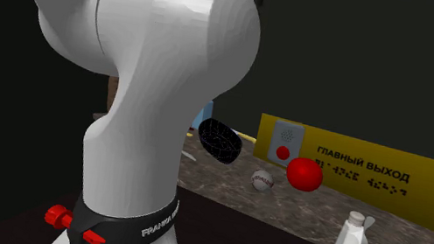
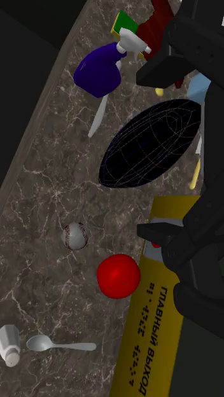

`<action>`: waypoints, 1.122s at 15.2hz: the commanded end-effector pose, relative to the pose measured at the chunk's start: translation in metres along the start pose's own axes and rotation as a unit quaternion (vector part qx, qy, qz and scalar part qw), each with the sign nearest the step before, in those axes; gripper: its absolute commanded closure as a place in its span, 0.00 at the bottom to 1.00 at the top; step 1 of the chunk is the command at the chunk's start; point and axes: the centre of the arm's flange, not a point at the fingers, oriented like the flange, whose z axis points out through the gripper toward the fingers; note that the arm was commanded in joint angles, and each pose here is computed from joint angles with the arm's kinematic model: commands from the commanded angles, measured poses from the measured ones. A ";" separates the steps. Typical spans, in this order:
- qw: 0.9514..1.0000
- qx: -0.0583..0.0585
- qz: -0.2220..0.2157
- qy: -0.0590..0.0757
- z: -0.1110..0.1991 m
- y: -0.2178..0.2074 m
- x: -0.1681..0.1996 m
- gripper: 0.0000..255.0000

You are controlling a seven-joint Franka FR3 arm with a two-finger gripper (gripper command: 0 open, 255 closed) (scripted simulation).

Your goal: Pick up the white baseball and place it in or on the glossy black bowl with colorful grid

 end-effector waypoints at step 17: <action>0.997 0.047 -0.055 -0.021 0.193 0.100 0.029 0.00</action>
